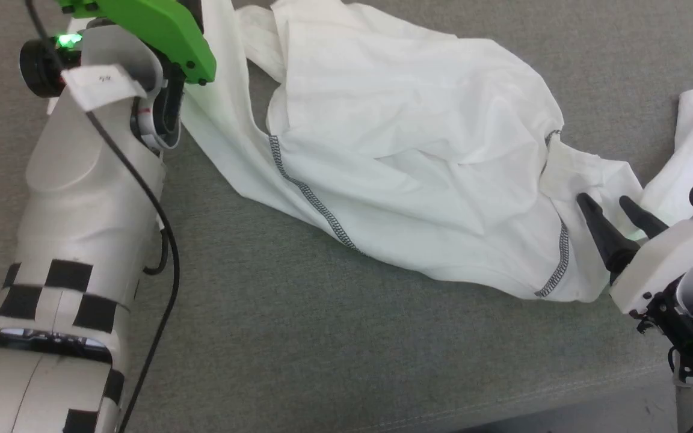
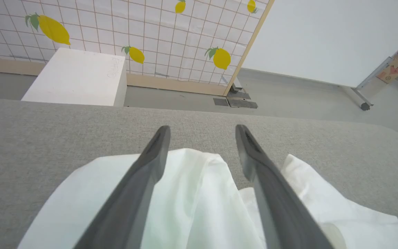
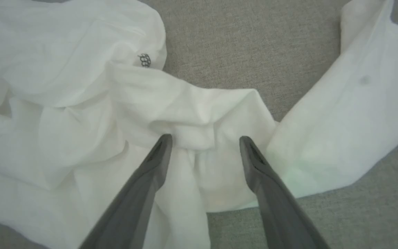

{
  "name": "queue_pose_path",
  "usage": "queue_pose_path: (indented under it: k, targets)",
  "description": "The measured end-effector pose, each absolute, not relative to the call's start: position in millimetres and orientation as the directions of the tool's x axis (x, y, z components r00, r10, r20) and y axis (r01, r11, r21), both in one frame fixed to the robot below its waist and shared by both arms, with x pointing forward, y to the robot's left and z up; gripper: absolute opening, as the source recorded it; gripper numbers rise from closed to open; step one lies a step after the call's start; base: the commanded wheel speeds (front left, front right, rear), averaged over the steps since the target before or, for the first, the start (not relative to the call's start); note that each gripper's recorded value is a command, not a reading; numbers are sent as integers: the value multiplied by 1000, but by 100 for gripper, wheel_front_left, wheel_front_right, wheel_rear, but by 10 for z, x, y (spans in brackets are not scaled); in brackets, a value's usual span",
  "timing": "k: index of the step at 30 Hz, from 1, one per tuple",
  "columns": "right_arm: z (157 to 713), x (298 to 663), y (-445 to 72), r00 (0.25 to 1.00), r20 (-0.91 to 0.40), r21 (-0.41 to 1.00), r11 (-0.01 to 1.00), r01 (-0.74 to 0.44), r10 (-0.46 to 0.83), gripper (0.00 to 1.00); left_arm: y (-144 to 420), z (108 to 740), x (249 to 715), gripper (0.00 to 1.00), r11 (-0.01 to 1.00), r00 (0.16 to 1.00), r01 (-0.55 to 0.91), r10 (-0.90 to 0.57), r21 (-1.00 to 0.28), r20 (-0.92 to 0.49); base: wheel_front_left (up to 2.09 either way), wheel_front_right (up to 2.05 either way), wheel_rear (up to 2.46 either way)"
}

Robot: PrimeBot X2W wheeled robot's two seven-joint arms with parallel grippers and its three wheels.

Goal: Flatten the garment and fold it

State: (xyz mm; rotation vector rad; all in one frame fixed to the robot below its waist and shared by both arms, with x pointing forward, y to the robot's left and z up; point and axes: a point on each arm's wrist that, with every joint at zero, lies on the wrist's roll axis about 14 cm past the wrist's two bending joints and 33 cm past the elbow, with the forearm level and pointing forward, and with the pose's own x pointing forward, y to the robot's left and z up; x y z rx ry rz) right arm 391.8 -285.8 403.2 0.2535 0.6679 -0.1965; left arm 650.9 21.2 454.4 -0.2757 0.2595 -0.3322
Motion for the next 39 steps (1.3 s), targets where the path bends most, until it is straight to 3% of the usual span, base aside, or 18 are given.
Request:
queue_pose_path:
  k: [7, 13, 22, 32, 39]
  targets:
    - [4318, 4073, -2634, 832, -553, 180, 970, 162, -36, 100, 700, 4852, 6202, 100, 923, 966, 245, -260, -296, -9, 0, 0, 0]
    - [4540, 4168, -2265, 871, -487, 221, 974, 51, 65, 100, 1389, 4808, 5537, 100, 949, 995, 98, -104, -299, -4, 0, 0, 0]
    - [4750, 4211, -1645, 881, -419, 244, 962, -126, 222, 100, 1955, 4773, 4478, 100, 958, 998, -67, 63, -280, -24, 0, 0, 0]
    - [4702, 4205, -512, 753, -458, 152, 876, -458, 473, 100, 2296, 4875, 3991, 100, 930, 979, -197, 204, -311, -12, 0, 0, 0]
    - [4298, 4383, -323, 662, -619, 9, 847, -532, 422, 100, 2393, 4828, 3960, 100, 923, 971, -232, 237, -308, -24, 0, 0, 0]
